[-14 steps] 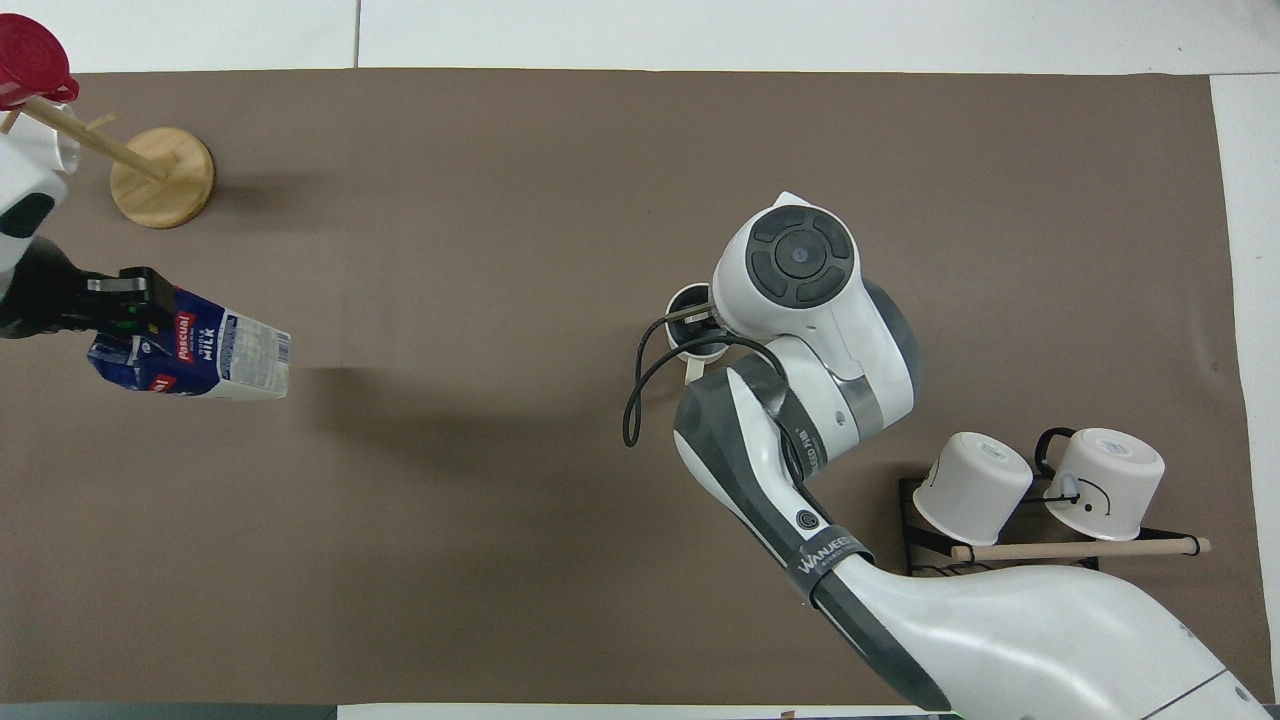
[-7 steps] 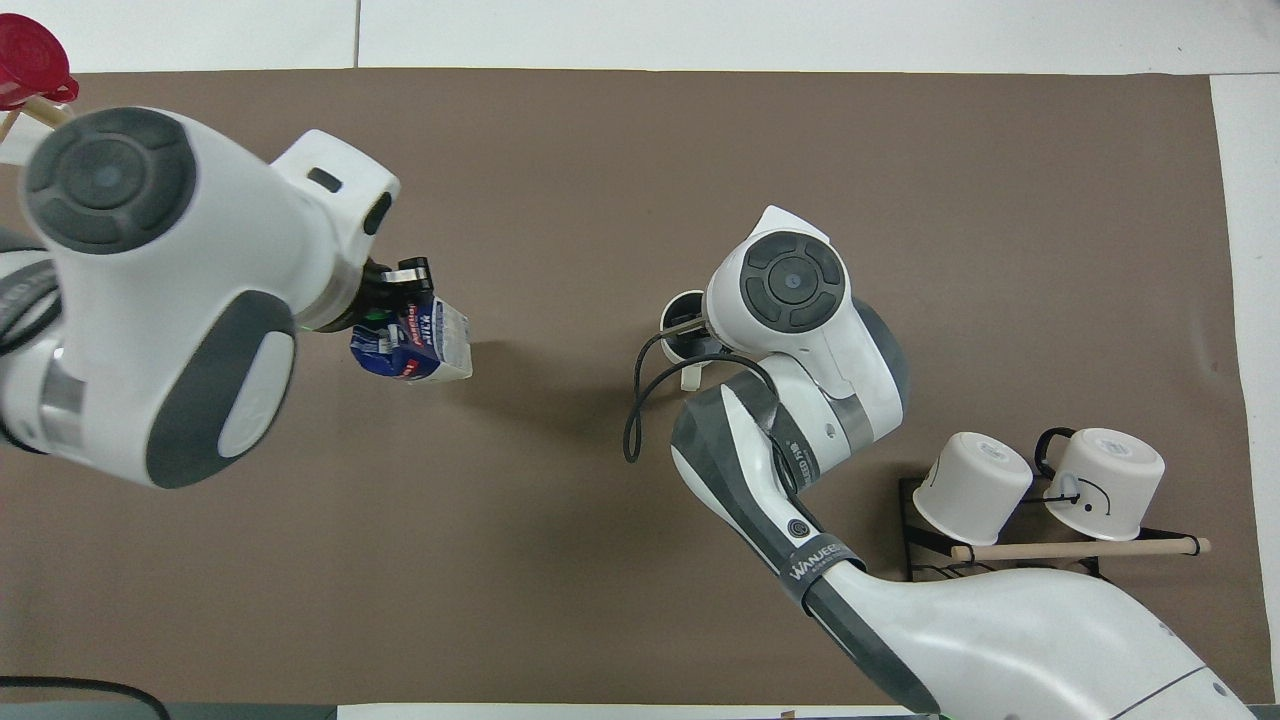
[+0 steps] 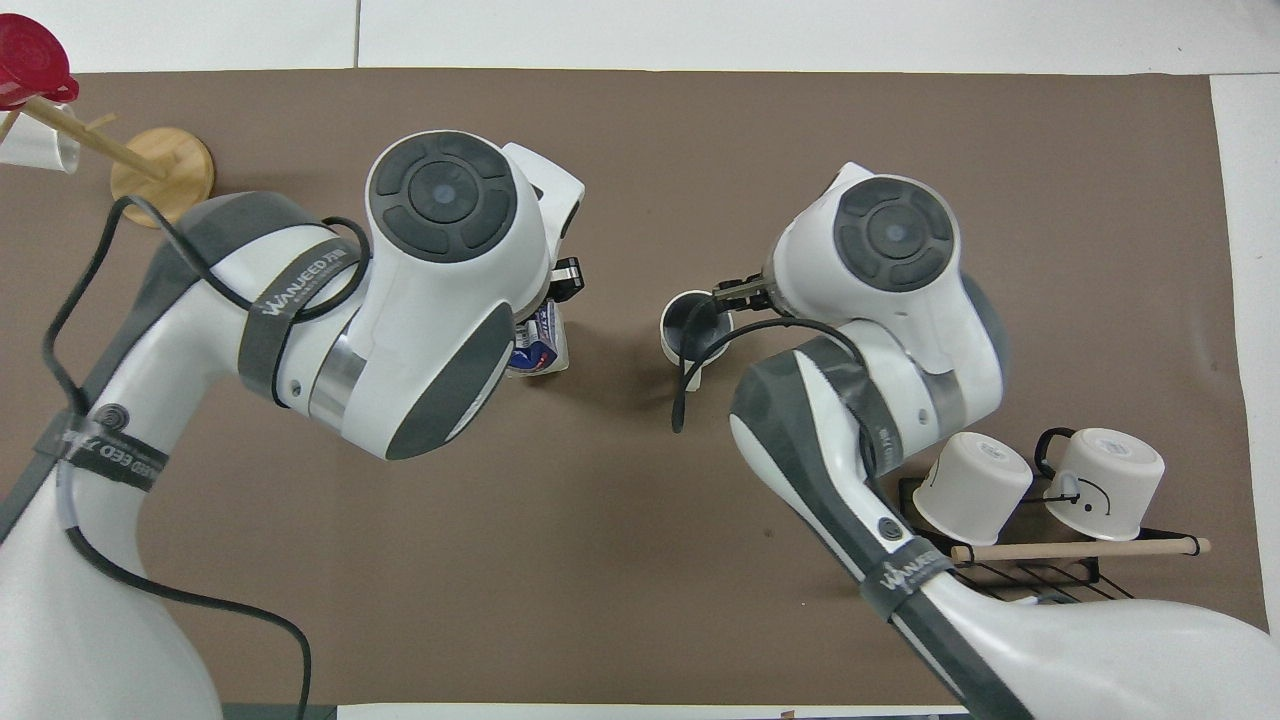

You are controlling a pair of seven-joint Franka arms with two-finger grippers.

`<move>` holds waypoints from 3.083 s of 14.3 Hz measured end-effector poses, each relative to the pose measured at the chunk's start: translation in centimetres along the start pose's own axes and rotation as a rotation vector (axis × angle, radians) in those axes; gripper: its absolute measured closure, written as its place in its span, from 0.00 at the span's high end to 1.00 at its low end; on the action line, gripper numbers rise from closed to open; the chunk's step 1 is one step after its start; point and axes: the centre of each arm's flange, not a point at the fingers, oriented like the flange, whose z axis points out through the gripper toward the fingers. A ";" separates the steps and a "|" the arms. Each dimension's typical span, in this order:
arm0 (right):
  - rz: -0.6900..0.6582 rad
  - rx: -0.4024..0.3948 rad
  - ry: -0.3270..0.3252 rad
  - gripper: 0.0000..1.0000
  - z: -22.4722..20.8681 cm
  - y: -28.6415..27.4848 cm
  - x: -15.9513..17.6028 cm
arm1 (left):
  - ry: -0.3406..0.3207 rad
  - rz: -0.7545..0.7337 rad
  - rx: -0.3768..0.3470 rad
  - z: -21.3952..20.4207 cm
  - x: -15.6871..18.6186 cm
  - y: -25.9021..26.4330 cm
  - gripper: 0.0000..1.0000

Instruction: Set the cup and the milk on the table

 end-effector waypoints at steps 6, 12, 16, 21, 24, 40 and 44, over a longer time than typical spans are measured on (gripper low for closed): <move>0.184 -0.017 0.022 1.00 -9.8 14.5 -0.5 | 0.023 -0.018 -0.034 0.2 -1.8 5.4 0.41; 0.197 -0.033 -0.074 1.00 -17.7 22.6 -3.5 | 0.027 -0.001 -0.039 1.0 -2.6 6.3 0.41; 0.181 -0.031 -0.145 1.00 -18.7 24.3 -4.6 | 0.034 0.003 -0.046 2.0 -2.7 6.4 0.41; 0.169 -0.020 -0.158 1.00 -18.4 23.5 -4.5 | 0.044 0.003 -0.058 1.7 -2.7 6.5 0.72; 0.169 -0.018 -0.160 1.00 -18.4 23.5 -4.5 | 0.065 -0.012 -0.073 -1.4 -2.6 5.1 1.00; 0.169 -0.017 -0.161 1.00 -18.4 23.5 -4.5 | -0.058 0.171 -0.025 -6.6 7.7 -30.9 1.00; 0.169 -0.017 -0.161 1.00 -18.4 23.5 -4.5 | -0.056 0.190 -0.026 -9.7 8.4 -34.6 1.00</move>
